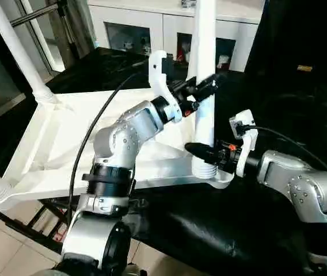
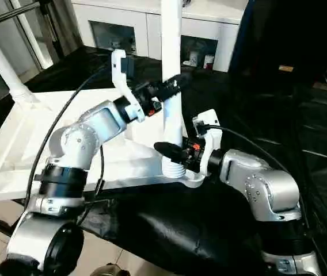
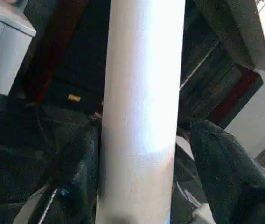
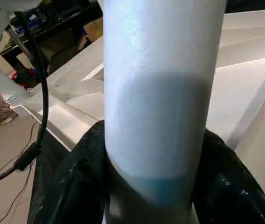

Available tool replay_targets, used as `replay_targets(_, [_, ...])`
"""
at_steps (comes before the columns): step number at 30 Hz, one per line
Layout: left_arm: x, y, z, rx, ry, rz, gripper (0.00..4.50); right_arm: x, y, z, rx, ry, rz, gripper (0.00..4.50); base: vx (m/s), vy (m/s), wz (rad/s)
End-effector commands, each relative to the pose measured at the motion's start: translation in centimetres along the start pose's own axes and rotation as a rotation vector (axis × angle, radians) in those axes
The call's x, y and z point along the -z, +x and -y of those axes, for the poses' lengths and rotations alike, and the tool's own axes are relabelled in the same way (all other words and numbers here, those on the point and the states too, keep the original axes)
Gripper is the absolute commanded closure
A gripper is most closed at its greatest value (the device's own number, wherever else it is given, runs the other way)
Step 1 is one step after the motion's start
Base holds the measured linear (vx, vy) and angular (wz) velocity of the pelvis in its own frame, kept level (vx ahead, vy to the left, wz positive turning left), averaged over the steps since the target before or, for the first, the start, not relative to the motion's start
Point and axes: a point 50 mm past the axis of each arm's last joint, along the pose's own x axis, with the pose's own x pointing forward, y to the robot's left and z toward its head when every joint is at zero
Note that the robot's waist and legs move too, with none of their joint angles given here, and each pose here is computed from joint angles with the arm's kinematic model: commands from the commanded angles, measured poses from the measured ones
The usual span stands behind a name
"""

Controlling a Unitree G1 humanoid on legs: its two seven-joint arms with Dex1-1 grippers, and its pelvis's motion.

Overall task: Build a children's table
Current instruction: Insert table leg to table base

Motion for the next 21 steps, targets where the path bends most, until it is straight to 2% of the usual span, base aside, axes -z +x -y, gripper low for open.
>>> replay_targets(1, [-0.43, 0.15, 0.31, 0.021, 0.004, 0.007, 1.68, -0.43, -0.12, -0.35, -0.013, -0.030, 0.020, 2.59, 0.000, 0.000, 0.00])
replay_targets(3, [-0.32, 0.17, 0.36, 0.029, -0.002, 0.004, 1.75, -0.44, -0.14, -0.37, -0.015, -0.033, 0.020, 2.59, 0.000, 0.000, 0.00])
replay_targets(4, [-0.22, 0.21, 0.35, 0.028, -0.002, 0.002, 2.01, -0.46, -0.14, -0.37, -0.016, -0.036, 0.018, 2.59, 0.000, 0.000, 0.00])
replay_targets(7, [-0.17, 0.26, 0.31, 0.025, -0.001, 0.001, 2.14, -0.51, -0.15, -0.39, -0.019, -0.038, 0.018, 2.59, 0.000, 0.000, 0.00])
replay_targets(10, [-0.21, 0.34, 0.33, 0.028, -0.007, 0.005, 2.51, -0.61, -0.16, -0.38, -0.022, -0.044, 0.018, 2.59, 0.000, 0.000, 0.00])
replay_targets(20, [-0.27, 0.46, 0.63, 0.052, 0.009, 0.003, 2.68, -0.80, -0.28, -0.30, -0.018, -0.056, 0.015, 2.59, 0.000, 0.000, 0.00])
replay_targets(21, [-0.27, 0.52, 0.75, 0.061, 0.012, -0.002, 2.68, -0.81, -0.33, -0.29, -0.021, -0.045, 0.016, 2.03, 0.000, 0.000, 0.00])
